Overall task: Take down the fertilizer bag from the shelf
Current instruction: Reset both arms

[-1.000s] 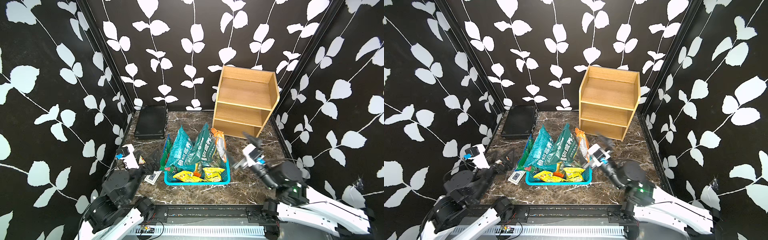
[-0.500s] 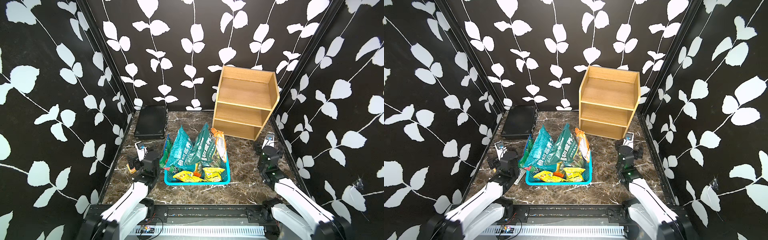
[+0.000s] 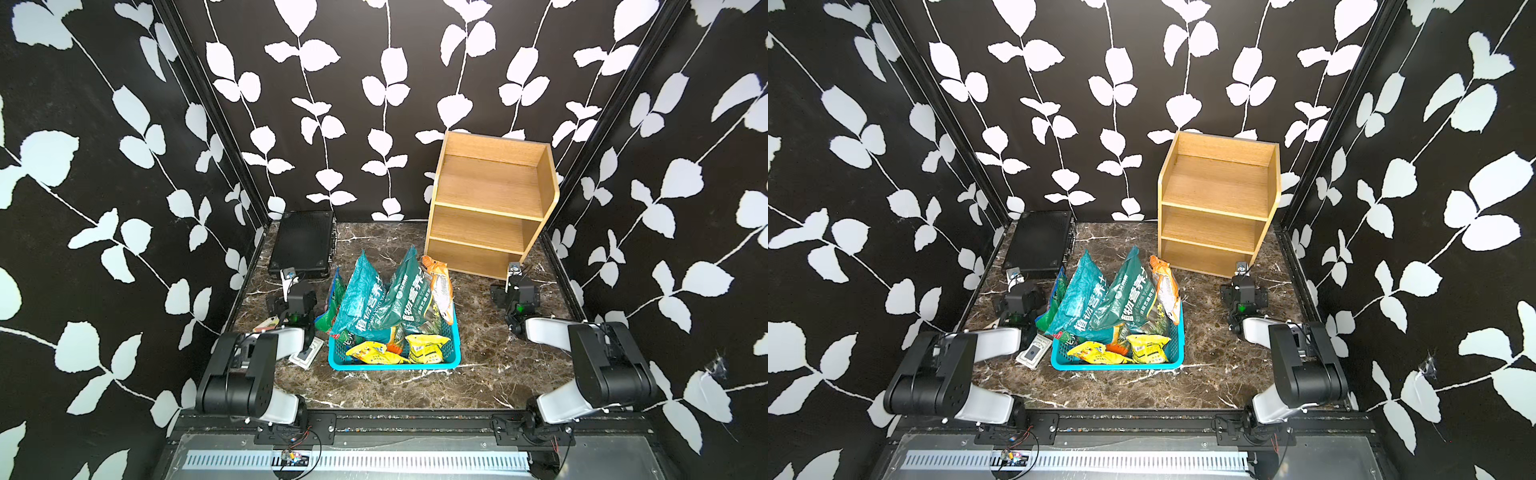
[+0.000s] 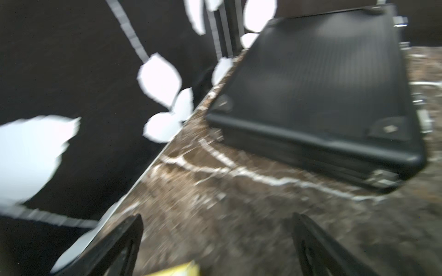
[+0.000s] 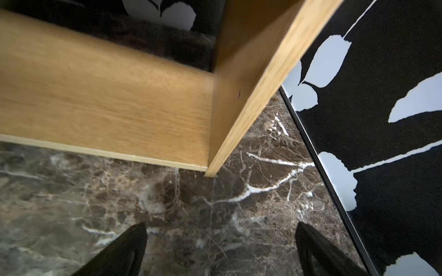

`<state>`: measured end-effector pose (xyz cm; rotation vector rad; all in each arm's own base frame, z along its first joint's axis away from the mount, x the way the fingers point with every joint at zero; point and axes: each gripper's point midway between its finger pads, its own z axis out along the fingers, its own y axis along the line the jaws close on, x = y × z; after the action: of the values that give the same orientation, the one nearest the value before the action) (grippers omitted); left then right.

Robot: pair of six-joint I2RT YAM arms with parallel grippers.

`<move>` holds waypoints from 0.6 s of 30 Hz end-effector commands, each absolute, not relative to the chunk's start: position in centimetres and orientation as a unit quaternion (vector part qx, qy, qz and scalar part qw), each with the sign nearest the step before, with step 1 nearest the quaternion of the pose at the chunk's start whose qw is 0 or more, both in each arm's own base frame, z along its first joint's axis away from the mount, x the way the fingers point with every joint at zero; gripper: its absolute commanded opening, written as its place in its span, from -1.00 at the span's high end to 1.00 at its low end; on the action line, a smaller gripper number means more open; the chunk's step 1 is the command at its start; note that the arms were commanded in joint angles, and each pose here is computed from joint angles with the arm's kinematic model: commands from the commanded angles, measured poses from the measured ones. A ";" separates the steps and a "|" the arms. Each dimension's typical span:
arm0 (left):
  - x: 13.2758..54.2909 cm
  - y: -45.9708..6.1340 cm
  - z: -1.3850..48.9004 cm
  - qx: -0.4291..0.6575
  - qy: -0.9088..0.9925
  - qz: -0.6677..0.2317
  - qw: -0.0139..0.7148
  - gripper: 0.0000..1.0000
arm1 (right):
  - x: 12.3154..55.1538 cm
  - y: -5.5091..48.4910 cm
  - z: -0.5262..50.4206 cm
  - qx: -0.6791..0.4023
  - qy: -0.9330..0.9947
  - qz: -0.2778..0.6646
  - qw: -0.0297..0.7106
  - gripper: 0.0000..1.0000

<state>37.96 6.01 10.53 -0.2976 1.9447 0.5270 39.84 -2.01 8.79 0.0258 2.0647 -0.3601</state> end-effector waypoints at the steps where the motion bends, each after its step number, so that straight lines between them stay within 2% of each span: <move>1: 39.5 4.8 11.1 -0.090 0.821 0.202 0.527 -0.97 | 39.5 -2.6 10.0 0.042 0.828 -0.124 0.545 -1.00; 4: 39.3 4.7 11.1 -0.089 0.819 0.196 0.533 -0.97 | 39.4 -1.9 9.5 0.022 0.814 -0.103 0.571 -1.00; 6: 39.2 4.1 11.2 -0.074 0.815 0.180 0.546 -0.97 | 39.1 -1.9 9.3 0.023 0.824 -0.103 0.557 -0.99; 9: 39.4 -0.9 9.7 0.058 0.802 0.093 0.587 -0.97 | 39.2 -2.0 9.5 0.023 0.819 -0.105 0.564 -0.99; 10: 39.4 -1.3 10.8 0.066 0.774 0.099 0.622 -0.97 | 39.1 -2.0 9.3 0.023 0.823 -0.103 0.558 -0.99; 12: 38.9 0.7 9.9 0.008 0.808 0.121 0.576 -0.97 | 39.2 -2.0 9.4 0.023 0.820 -0.105 0.563 -0.99; 14: 39.7 1.2 10.6 -0.001 0.792 0.134 0.595 -0.97 | 39.2 -2.0 9.4 0.024 0.820 -0.104 0.562 -0.99; 16: 39.4 1.2 10.0 -0.004 0.810 0.126 0.573 -0.97 | 39.1 -1.9 9.3 0.023 0.822 -0.103 0.560 -0.99; 18: 39.6 1.3 10.3 -0.004 0.799 0.130 0.587 -0.97 | 39.2 -1.9 9.3 0.023 0.822 -0.103 0.560 -0.99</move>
<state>38.76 1.37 8.21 -0.0045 1.9389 0.3151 39.11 -2.01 8.72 0.0425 1.9732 -0.2598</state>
